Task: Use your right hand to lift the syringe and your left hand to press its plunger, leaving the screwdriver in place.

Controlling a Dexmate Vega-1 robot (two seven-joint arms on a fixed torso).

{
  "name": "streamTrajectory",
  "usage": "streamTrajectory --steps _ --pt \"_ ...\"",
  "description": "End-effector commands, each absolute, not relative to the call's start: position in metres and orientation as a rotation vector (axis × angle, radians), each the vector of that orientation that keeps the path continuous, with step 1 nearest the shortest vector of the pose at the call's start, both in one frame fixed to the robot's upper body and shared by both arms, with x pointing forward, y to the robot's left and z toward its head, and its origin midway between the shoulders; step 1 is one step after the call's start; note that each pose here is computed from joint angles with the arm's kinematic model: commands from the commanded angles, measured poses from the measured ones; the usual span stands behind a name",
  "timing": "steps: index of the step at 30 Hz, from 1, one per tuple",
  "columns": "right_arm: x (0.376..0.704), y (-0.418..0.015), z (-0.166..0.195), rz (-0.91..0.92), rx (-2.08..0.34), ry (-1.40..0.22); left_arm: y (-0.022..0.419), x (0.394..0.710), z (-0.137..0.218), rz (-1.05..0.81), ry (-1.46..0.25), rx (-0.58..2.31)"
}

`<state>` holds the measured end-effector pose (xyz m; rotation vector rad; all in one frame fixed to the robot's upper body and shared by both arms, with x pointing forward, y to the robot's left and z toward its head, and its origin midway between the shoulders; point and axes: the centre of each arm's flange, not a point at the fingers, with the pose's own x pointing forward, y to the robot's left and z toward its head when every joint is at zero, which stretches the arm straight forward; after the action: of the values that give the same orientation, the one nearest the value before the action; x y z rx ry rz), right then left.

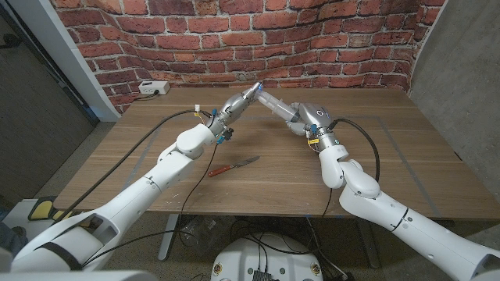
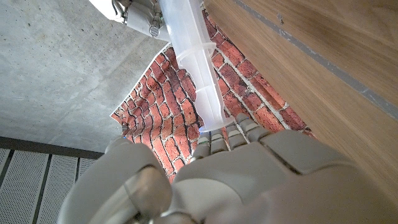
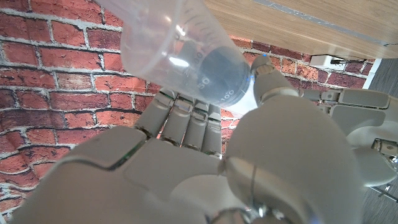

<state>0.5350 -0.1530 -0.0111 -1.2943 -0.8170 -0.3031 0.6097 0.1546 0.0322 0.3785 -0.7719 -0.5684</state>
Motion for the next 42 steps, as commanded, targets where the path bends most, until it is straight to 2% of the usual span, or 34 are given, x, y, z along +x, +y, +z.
streamTrajectory --steps 1,42 --pt "0.539 -0.153 -0.009 -0.295 -1.285 -0.811 0.144 0.611 0.029 -0.602 -0.762 0.380" --pt "0.543 -0.138 0.000 -0.282 -1.296 -0.836 0.128 0.610 0.025 -0.676 -0.749 0.425"
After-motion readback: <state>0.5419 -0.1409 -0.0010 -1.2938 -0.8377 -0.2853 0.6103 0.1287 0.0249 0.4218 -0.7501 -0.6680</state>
